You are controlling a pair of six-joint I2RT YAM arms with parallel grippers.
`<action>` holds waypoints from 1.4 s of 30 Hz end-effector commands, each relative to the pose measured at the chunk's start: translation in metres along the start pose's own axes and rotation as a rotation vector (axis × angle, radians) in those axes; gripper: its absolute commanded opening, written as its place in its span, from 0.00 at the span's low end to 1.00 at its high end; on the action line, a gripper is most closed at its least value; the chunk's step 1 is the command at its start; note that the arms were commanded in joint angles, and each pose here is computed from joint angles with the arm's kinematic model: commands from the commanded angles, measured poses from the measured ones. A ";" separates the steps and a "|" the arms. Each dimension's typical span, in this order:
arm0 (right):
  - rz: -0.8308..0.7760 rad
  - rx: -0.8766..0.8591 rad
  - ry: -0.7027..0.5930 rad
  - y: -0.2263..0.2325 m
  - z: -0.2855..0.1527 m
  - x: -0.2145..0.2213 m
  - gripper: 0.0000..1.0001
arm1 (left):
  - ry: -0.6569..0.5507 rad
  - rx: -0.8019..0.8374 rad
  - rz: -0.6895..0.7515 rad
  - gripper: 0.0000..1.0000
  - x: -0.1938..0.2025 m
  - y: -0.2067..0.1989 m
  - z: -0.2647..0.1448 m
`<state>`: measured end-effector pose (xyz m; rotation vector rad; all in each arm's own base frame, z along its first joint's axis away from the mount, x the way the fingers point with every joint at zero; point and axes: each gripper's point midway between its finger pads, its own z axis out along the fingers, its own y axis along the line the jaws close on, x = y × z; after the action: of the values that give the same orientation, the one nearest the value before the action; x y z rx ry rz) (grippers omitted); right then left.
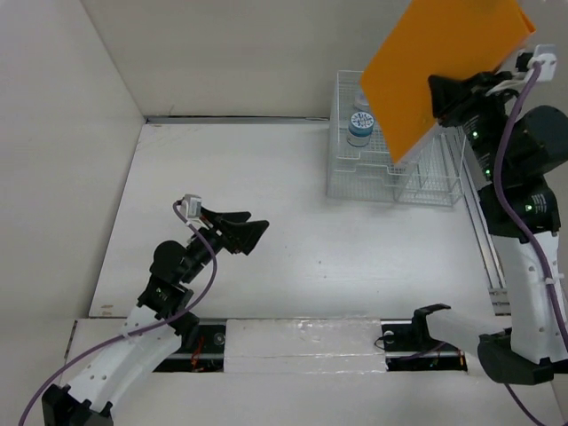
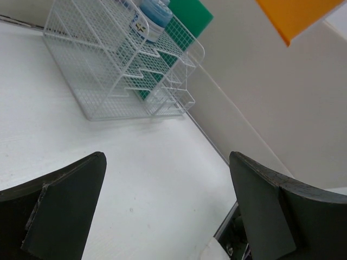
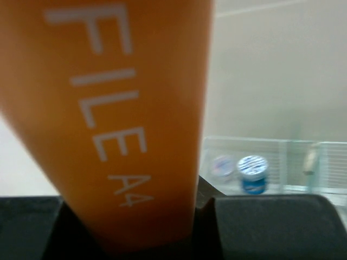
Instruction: Organize the desk
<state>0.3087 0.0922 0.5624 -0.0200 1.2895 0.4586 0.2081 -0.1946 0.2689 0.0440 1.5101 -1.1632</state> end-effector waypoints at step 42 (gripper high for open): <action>-0.337 0.209 0.099 -0.177 0.060 0.065 0.00 | 0.047 0.152 0.015 0.92 0.015 -0.022 -0.002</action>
<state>0.4388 -0.0615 0.4321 0.1010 1.5692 -0.0649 0.1930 -0.2105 0.2612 0.1577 1.5019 -1.2609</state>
